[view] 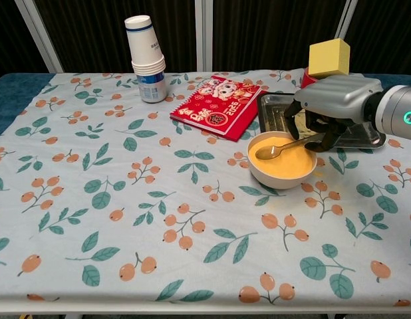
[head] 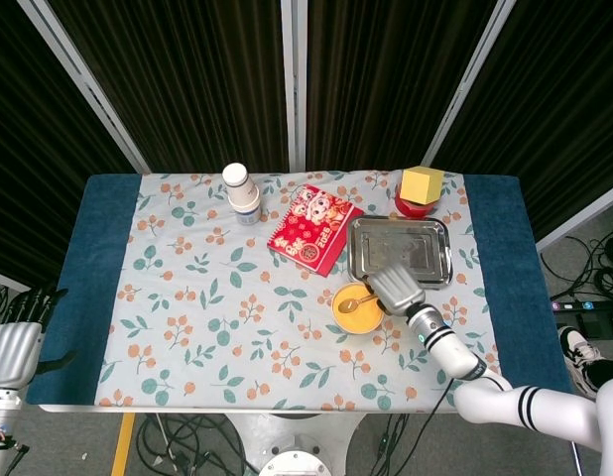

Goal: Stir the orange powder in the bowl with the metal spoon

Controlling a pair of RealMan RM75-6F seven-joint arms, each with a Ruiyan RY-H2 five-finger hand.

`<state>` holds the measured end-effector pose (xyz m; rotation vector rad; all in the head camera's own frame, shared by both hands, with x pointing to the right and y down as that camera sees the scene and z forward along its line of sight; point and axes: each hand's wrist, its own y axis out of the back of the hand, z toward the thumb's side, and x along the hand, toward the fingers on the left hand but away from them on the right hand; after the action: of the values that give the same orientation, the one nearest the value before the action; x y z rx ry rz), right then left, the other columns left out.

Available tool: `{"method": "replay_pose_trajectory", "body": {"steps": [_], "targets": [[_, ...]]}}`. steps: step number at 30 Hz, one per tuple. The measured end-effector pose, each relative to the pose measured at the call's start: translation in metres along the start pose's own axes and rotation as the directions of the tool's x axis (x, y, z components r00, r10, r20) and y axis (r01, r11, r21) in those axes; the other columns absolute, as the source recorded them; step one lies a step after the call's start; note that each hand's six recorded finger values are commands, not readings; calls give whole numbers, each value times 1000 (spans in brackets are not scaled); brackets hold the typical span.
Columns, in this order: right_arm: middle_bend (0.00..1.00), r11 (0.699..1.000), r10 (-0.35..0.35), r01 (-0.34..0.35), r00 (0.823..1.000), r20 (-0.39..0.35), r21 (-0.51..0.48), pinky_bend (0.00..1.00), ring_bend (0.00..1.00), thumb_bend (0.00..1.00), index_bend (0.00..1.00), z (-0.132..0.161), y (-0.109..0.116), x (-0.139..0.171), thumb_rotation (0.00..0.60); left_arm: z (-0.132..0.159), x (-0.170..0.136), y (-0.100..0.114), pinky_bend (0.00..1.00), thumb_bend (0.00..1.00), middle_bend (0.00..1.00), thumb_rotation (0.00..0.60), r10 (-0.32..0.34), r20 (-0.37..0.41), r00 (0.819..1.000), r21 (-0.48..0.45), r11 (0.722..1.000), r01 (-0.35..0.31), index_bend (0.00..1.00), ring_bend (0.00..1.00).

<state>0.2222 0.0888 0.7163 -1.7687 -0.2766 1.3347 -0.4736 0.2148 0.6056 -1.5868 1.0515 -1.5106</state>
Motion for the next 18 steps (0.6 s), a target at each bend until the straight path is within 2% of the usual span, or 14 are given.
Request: {"method": "replay_pose_trajectory", "body": {"steps": [18], "targets": [[906, 1000, 7, -7, 1000, 1, 11, 1000, 906, 321, 519, 6, -2, -8, 600, -3, 1, -3, 102, 95, 118, 600, -3, -4, 1000, -9, 1000, 3, 170, 71]]}}
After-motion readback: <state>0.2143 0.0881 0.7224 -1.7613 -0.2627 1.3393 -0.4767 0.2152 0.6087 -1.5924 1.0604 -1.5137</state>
